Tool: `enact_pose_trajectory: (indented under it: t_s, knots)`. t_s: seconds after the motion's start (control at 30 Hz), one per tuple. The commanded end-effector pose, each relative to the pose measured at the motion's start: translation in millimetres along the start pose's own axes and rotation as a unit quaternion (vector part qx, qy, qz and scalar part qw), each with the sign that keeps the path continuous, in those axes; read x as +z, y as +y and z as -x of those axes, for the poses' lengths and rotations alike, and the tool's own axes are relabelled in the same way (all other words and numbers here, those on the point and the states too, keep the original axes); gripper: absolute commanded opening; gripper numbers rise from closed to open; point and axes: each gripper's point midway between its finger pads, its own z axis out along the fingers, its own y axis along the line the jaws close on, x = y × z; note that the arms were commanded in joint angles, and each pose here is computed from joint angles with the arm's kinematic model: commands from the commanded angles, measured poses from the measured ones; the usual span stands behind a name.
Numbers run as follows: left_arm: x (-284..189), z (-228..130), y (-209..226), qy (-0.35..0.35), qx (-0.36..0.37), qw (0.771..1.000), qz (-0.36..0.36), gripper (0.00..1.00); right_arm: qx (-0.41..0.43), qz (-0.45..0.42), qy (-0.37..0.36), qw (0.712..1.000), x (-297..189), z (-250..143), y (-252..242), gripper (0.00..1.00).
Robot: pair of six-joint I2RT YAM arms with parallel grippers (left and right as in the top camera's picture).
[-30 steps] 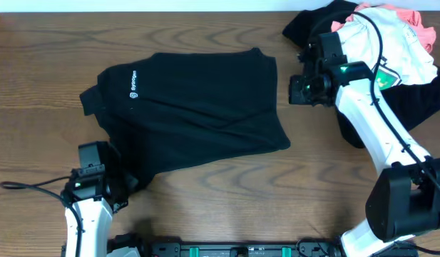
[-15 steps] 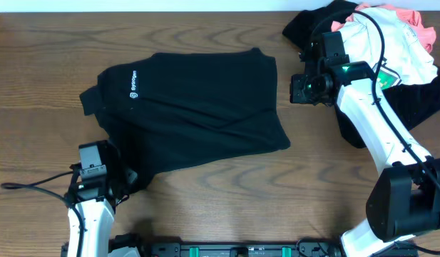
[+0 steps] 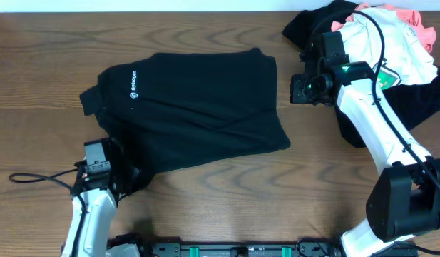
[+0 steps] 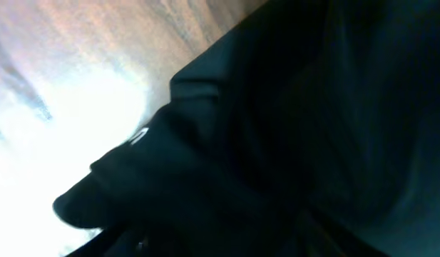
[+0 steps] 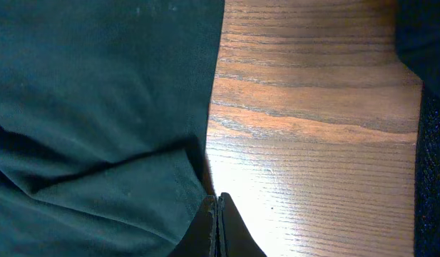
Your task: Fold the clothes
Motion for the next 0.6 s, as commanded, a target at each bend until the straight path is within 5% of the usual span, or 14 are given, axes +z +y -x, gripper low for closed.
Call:
enact_pose_trajectory:
  t_s: [0.0, 0.2, 0.57]
  knots:
    - [8.3, -3.8, 4.2, 0.010, -0.002, 1.000, 0.015, 0.62, -0.001, 0.000, 0.001, 1.000, 1.0, 0.7, -3.0, 0.01]
    - [19.6, -2.5, 2.2, 0.014, -0.002, 1.000, 0.018, 0.60, -0.001, 0.000, 0.001, 1.000, 1.0, 0.6, -3.0, 0.01]
    - [20.8, -0.8, -0.6, 0.012, -0.002, 1.000, 0.013, 0.11, -0.001, 0.000, 0.001, 1.000, 1.1, 0.6, -3.1, 0.01]
